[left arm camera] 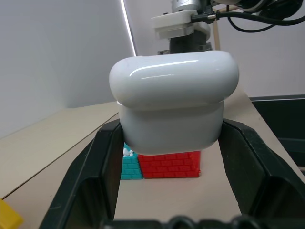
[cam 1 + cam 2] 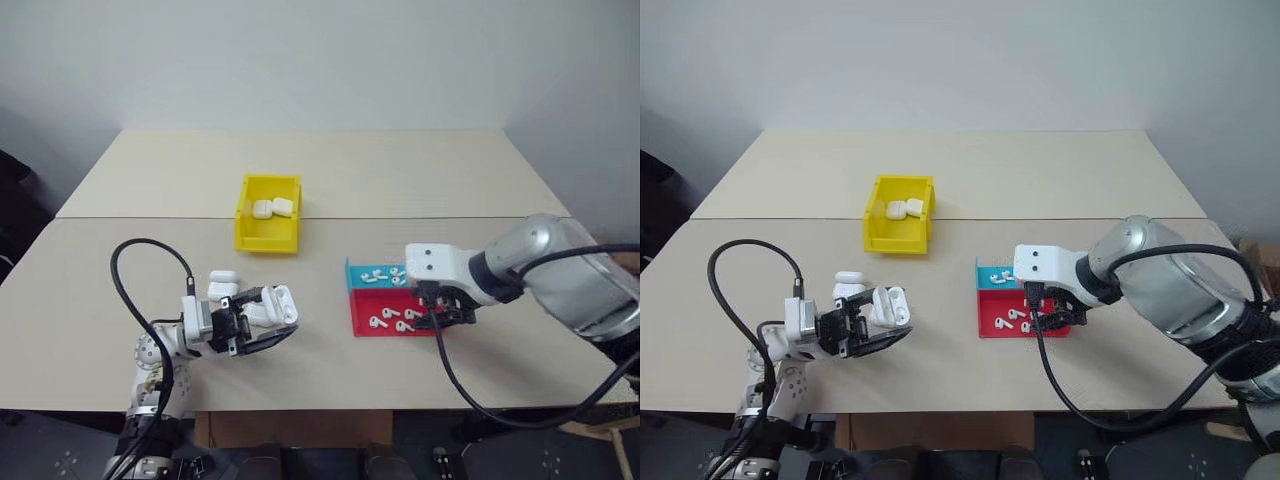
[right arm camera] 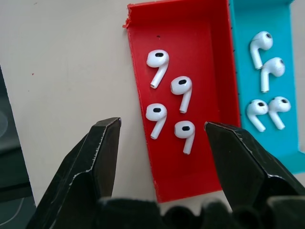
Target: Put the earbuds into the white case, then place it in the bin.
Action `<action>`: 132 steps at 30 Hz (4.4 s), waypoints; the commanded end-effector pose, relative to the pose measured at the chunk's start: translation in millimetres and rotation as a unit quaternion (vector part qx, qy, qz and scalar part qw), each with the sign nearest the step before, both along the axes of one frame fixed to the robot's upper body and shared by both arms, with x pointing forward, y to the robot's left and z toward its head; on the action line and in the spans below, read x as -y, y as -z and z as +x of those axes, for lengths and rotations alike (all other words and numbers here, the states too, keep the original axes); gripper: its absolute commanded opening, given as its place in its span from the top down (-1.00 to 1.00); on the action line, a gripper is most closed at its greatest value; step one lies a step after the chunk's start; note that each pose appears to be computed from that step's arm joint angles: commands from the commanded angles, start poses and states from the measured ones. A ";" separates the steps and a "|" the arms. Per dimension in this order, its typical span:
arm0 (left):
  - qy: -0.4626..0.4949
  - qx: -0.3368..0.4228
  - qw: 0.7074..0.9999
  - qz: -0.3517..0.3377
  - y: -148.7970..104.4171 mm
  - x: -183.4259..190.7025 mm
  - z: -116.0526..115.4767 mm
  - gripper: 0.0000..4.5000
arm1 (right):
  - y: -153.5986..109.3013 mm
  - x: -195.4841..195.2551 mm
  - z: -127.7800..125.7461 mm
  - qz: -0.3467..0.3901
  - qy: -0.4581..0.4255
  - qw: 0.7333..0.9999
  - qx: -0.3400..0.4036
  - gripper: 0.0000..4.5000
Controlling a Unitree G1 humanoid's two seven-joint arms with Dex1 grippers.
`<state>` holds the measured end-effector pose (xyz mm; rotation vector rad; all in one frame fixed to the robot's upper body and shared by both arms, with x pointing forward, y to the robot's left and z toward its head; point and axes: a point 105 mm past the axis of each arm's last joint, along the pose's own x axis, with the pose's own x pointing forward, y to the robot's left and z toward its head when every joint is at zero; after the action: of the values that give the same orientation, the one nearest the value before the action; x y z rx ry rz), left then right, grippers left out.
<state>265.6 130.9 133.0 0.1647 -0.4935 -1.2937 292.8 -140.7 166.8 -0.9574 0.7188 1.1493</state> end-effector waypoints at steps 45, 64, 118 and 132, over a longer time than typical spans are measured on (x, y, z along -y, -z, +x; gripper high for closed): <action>0.005 -0.001 1.000 0.021 -13.1 13.1 1.6 -0.22 | 41.3 -5.1 15.0 -0.017 0.027 0.999 -0.015 -0.12; -0.006 -0.010 1.000 0.027 -9.9 14.4 0.3 -0.22 | 41.5 -6.1 16.2 -0.018 0.026 0.999 -0.013 0.24; 0.115 -0.036 0.992 -0.042 -27.5 25.4 -2.6 -0.22 | -112.2 -4.5 -20.7 0.330 -0.026 0.912 0.243 0.50; 0.174 -0.021 0.984 -0.012 -39.0 56.6 8.1 -0.22 | -121.9 -44.3 -48.5 0.566 -0.149 0.766 0.268 0.50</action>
<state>275.2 79.2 162.8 -0.0064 -0.5019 -1.6052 249.2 -100.2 283.9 -0.2838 -0.5671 1.2026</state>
